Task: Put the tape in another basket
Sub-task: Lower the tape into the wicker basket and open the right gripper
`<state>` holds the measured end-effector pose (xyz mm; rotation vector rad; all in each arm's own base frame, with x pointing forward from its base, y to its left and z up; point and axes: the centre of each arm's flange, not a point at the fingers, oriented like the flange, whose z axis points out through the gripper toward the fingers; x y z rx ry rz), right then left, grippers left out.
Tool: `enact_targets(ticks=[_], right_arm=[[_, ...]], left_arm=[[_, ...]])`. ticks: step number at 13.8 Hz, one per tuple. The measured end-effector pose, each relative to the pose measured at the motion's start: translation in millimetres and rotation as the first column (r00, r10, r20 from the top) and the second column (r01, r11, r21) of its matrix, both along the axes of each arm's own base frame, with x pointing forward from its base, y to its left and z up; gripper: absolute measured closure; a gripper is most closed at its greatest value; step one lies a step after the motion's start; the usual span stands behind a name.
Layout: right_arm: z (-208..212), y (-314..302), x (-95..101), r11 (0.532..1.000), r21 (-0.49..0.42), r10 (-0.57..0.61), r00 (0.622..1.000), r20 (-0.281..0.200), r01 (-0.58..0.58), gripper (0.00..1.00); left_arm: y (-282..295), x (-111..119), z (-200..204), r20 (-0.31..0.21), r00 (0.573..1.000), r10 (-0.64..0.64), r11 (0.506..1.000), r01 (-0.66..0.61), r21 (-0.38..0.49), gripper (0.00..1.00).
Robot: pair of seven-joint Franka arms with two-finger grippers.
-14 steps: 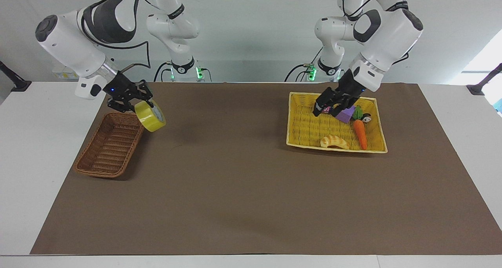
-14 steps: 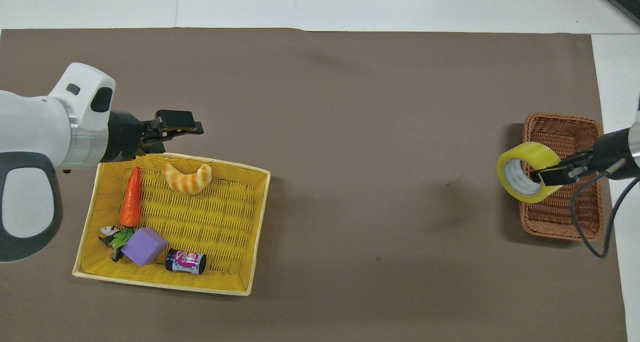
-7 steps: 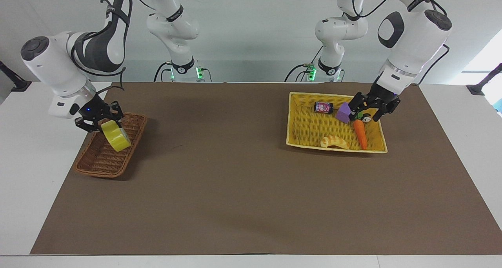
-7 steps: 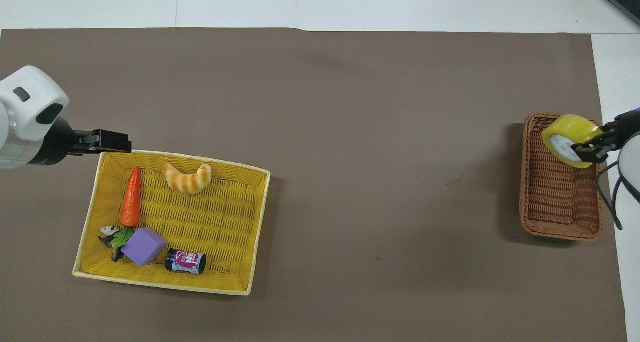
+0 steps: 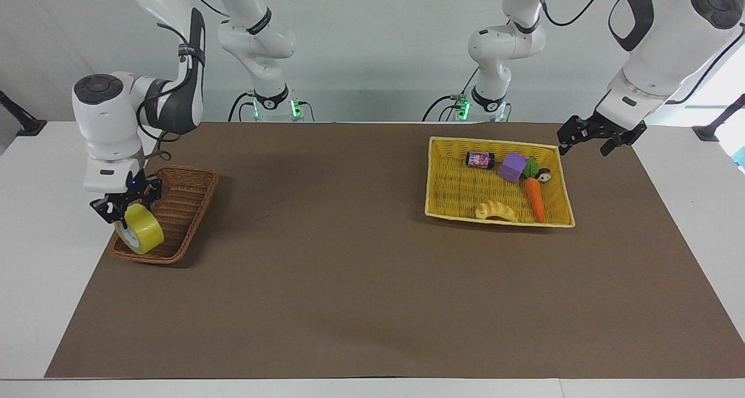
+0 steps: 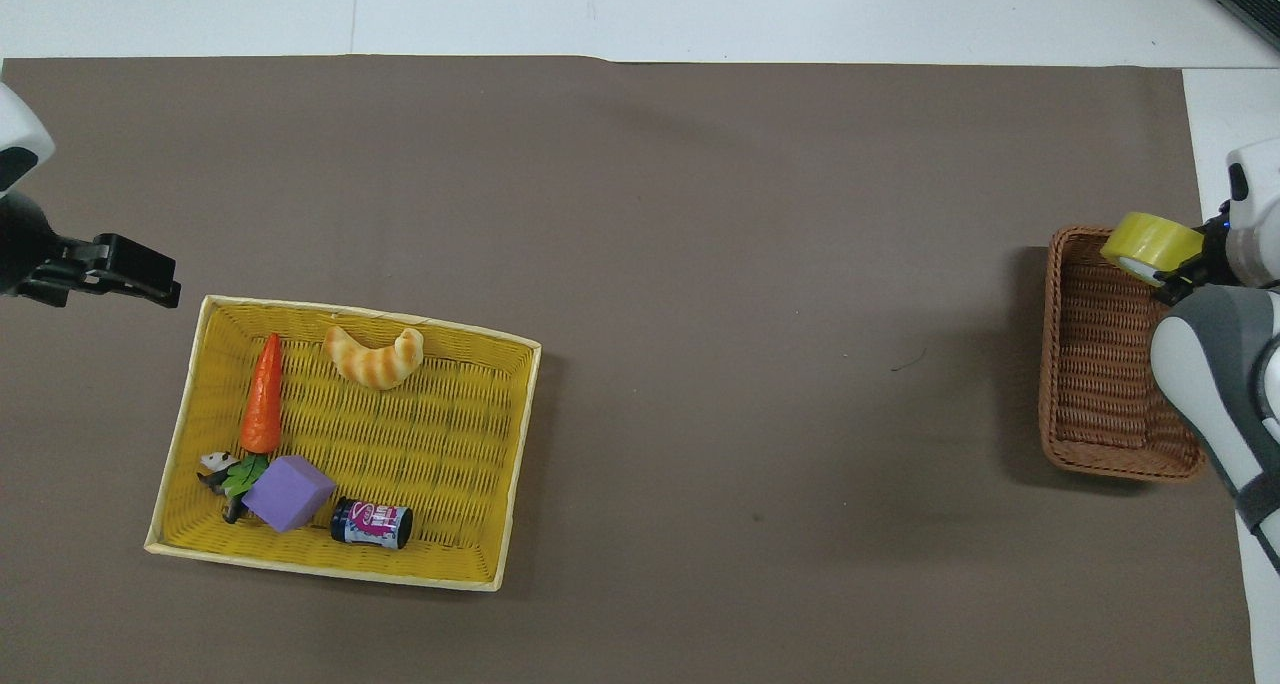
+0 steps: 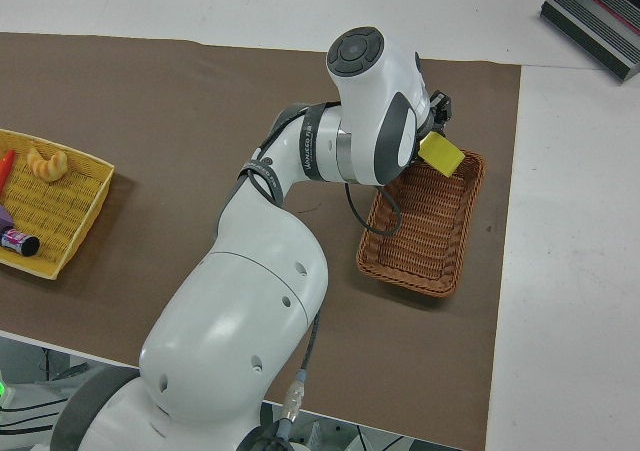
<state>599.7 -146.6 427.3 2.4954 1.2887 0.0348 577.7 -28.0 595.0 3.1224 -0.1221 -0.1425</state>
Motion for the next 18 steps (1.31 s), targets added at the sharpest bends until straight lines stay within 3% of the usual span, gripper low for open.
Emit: enact_targets(ticks=[6,18], right_arm=[[-28.3,3.2,-16.2,1.0,0.003,0.022,0.999,-0.044,-0.022,0.46],[-50.6,0.4,-54.3,1.0,0.021,0.021,0.999,-0.037,-0.02,0.46]], left_arm=[[-33.7,7.6,-2.4,0.011,0.998,-0.061,0.998,0.061,-0.005,0.0],[-36.1,-16.0,13.5,0.04,0.997,-0.062,0.998,0.061,0.014,0.0]])
